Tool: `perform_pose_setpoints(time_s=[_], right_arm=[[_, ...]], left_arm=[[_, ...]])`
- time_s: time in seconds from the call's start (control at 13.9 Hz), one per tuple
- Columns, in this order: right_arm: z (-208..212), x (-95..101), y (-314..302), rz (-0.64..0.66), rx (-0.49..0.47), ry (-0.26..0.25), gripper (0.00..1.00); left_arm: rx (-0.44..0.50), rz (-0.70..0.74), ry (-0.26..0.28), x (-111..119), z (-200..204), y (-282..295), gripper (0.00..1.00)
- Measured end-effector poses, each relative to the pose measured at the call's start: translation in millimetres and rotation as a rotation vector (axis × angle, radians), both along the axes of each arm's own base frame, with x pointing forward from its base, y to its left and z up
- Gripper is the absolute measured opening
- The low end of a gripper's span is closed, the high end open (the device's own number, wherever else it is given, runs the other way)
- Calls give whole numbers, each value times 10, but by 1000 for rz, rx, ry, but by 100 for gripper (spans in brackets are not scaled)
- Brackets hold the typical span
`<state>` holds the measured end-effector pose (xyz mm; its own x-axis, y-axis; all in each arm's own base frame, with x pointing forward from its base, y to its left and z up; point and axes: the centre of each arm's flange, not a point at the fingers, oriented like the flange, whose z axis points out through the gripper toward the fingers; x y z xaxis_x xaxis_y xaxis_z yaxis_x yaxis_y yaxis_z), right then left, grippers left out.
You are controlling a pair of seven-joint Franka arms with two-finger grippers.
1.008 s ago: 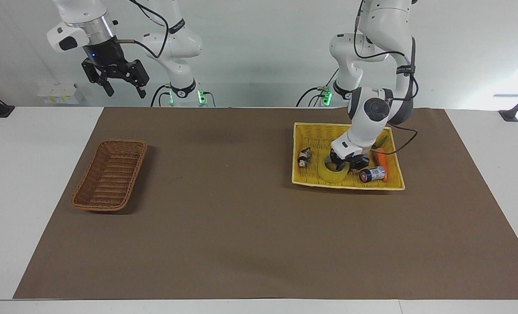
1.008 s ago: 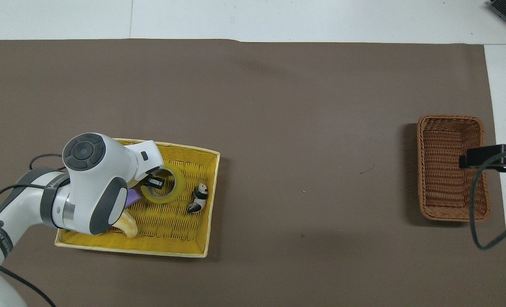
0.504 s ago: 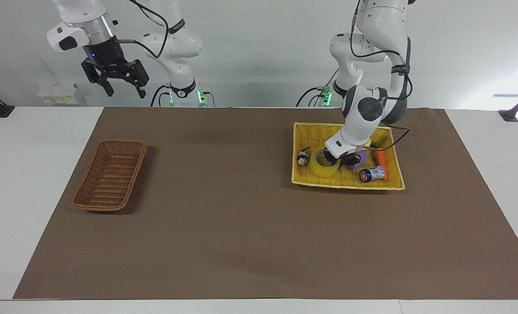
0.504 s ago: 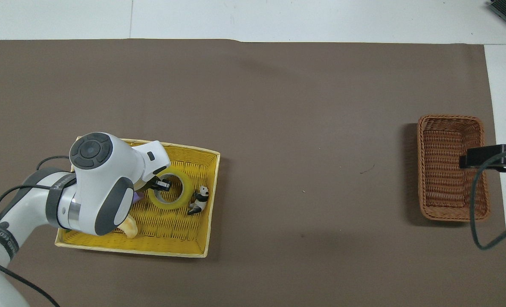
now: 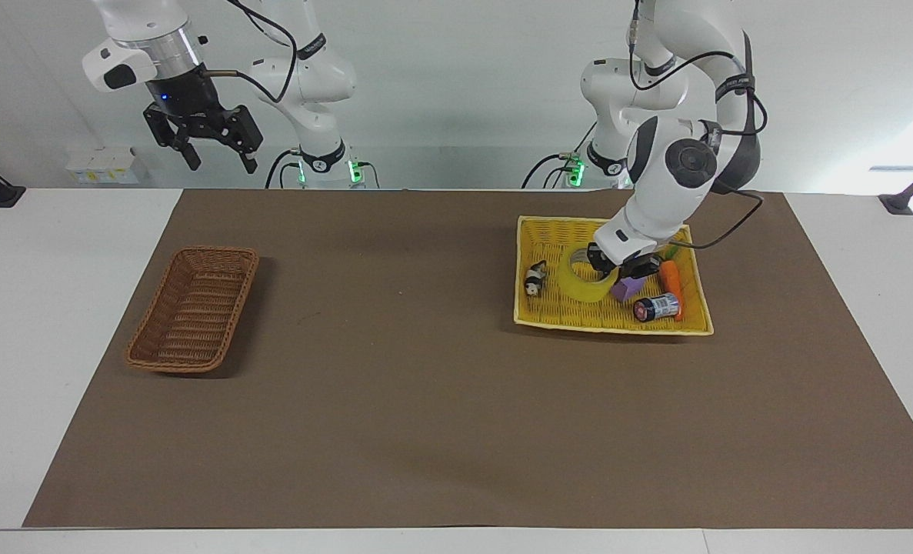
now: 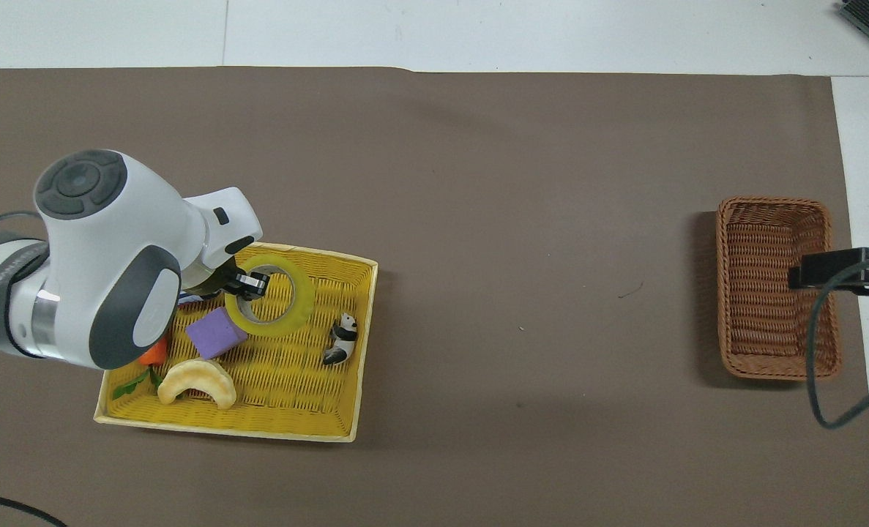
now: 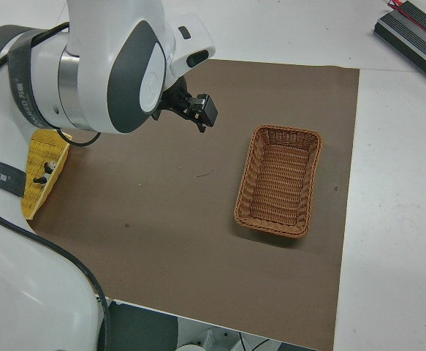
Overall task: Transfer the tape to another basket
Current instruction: 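Close the left gripper on the rim of the yellow tape roll, then lift the tape with the left gripper while the right gripper approaches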
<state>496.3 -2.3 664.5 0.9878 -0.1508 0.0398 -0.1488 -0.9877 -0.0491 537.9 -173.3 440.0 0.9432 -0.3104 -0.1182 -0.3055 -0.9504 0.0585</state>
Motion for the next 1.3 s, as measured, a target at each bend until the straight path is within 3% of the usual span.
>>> perform_pose_setpoints(time_s=[0.22, 0.58, 0.79, 1.01, 1.3], right_arm=[[0, 0, 0, 0, 0, 0, 100], [0, 1, -18, -3, 0, -1, 100], [32, 54, -9, 8, -14, -30, 100], [26, 207, -10, 12, -23, 22, 100], [-17, 431, 24, 16, -29, 29, 100]], left_arm=[[-15, -2, 7, -20, 308, -43, 22], [-71, 50, 38, -139, 340, -348, 22], [-63, 130, 53, -380, 379, -882, 22], [-87, 200, 66, -613, 499, -1365, 22], [-89, 326, 60, -988, 748, -1991, 22]])
